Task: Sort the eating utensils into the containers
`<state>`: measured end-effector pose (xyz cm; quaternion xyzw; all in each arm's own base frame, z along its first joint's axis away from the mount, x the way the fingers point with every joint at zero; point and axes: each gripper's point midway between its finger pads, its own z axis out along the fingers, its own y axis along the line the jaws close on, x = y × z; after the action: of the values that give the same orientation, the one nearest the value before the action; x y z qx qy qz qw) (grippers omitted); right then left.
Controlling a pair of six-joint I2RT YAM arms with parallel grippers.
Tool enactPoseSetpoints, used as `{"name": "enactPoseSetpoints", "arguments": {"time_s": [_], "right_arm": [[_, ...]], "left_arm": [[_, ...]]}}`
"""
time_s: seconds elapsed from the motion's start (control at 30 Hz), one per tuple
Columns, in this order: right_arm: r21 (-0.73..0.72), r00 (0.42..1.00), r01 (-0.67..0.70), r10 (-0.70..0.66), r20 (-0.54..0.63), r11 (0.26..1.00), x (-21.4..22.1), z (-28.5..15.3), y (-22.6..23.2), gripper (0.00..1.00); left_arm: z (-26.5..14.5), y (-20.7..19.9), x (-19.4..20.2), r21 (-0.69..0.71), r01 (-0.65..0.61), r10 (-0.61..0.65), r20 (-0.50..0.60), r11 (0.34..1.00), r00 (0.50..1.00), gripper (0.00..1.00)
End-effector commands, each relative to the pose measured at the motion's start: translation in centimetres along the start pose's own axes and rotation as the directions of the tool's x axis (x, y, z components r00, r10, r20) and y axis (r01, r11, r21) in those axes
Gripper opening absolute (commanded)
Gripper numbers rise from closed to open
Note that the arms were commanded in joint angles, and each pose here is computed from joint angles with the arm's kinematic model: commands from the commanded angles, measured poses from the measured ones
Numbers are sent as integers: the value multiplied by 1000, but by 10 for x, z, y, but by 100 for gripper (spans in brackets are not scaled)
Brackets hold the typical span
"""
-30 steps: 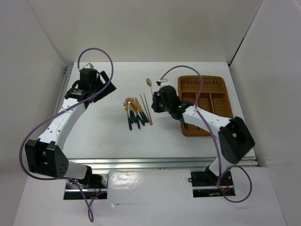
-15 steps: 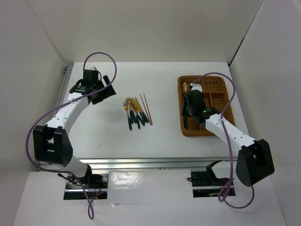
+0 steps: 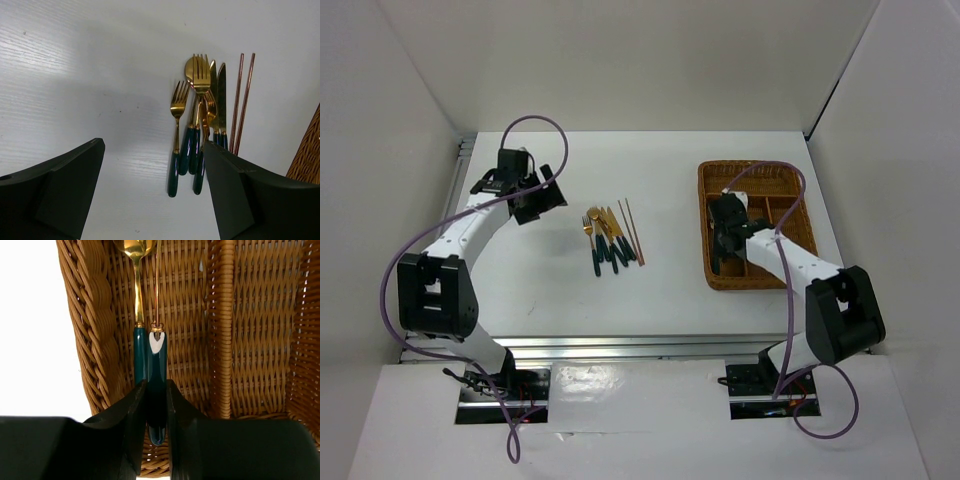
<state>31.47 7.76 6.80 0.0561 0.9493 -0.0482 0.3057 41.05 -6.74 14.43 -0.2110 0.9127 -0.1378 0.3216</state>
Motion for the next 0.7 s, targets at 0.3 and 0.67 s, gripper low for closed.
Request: {"name": "enactPoseSetpoints", "arguments": {"time_s": [0.3,0.67], "right_arm": [[-131,988,4,16,153,991,-67,-39,22,70],[-287,906,-29,147,398,958,-117,-97,29,79]], "left_arm": [[1,-19,-9,86,-40,40,-2,996,999,94],[26,-44,46,147,-78,98,-129,986,987,90]]}}
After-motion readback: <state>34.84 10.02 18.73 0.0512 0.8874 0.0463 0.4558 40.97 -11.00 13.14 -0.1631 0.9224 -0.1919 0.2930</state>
